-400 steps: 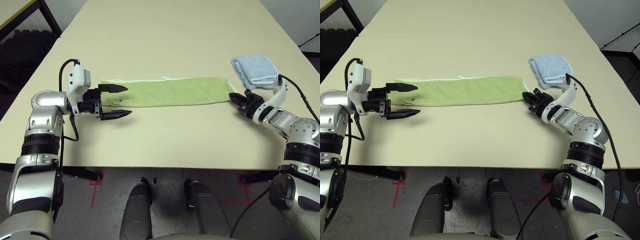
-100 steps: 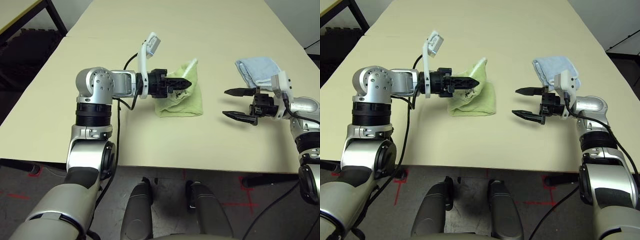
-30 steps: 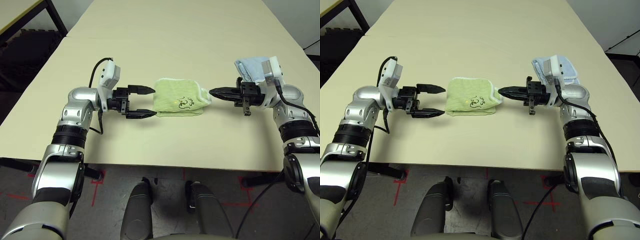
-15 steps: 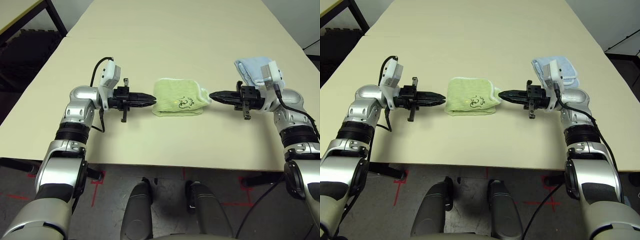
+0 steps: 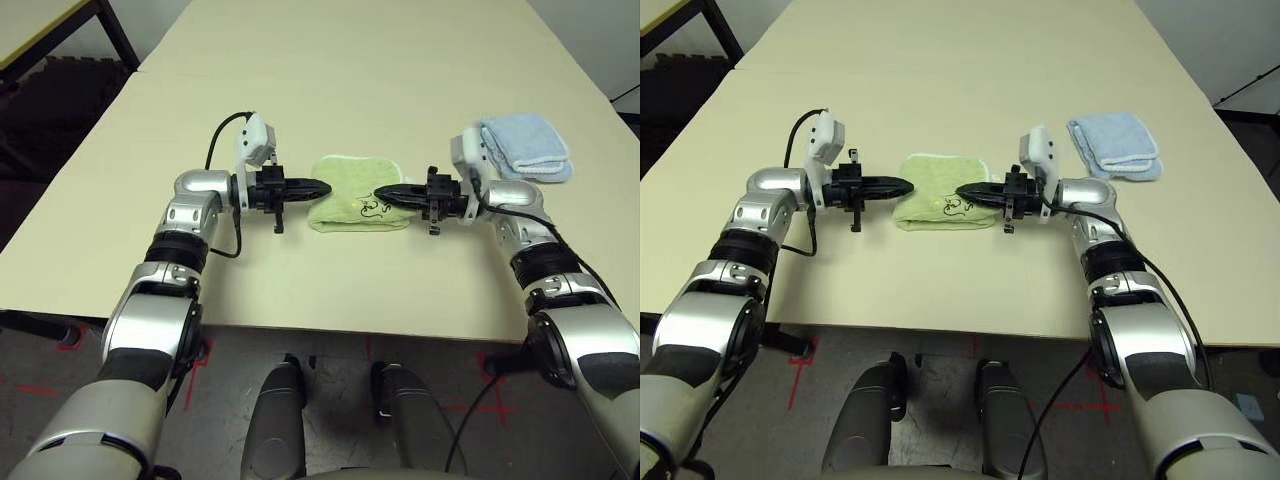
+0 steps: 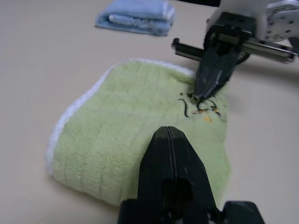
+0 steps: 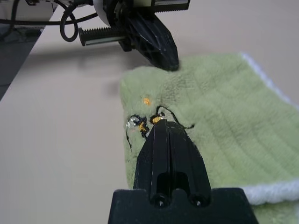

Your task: Fold the towel and set it aside.

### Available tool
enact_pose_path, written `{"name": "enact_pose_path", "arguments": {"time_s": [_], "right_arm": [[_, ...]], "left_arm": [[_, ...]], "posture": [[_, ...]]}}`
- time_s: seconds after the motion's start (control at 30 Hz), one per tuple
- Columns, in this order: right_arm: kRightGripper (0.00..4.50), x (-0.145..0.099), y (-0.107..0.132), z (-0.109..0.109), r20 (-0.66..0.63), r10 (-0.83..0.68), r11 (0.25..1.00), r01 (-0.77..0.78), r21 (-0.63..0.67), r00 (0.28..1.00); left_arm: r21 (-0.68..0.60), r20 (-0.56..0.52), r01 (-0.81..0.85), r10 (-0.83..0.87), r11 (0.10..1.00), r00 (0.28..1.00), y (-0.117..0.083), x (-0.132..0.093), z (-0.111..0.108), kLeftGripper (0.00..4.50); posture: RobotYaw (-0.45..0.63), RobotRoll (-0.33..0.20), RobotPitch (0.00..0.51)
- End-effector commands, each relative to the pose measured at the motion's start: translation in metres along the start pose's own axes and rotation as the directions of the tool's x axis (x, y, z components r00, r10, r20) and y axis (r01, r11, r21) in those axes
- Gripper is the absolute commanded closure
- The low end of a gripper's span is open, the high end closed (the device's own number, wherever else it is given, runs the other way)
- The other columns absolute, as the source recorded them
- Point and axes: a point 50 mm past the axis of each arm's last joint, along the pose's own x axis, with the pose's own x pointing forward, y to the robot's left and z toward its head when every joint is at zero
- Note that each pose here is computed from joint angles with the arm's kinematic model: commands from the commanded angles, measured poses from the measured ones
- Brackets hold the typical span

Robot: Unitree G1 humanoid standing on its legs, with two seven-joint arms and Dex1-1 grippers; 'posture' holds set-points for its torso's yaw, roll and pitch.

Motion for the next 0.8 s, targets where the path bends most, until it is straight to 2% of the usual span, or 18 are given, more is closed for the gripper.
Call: {"name": "enact_pose_path", "arguments": {"time_s": [0.03,0.27,0.33,0.57,0.8], "right_arm": [[4.50,-0.006,-0.002,-0.002,-0.013,-0.013,1.000,0.013,-0.001,1.000],[4.50,-0.004,-0.004,0.001,0.024,-0.039,0.999,0.039,0.011,0.999],[4.50,-0.003,-0.003,-0.002,0.013,-0.051,0.999,0.051,0.012,0.999],[4.50,-0.002,-0.002,-0.020,-0.096,-0.128,0.991,0.130,0.015,0.987],[4.50,0.001,-0.004,-0.020,-0.094,-0.157,0.987,0.159,0.021,0.983]], "left_arm": [[0.013,0.000,0.045,-0.045,0.999,0.999,-0.002,0.009,0.004,4.46],[0.016,-0.042,0.136,-0.135,0.991,0.990,-0.009,0.013,-0.002,4.46],[0.016,-0.058,0.122,-0.121,0.992,0.991,-0.008,0.011,-0.005,4.46],[0.014,-0.183,-0.010,0.012,1.000,0.983,0.003,-0.022,-0.023,4.46],[-0.010,-0.203,-0.111,0.107,0.994,0.973,0.008,-0.034,-0.031,4.46]], "posture": [[0.02,0.000,0.187],[0.01,0.000,0.191],[0.01,0.000,0.193],[0.00,0.000,0.198],[0.00,0.000,0.198]]}}
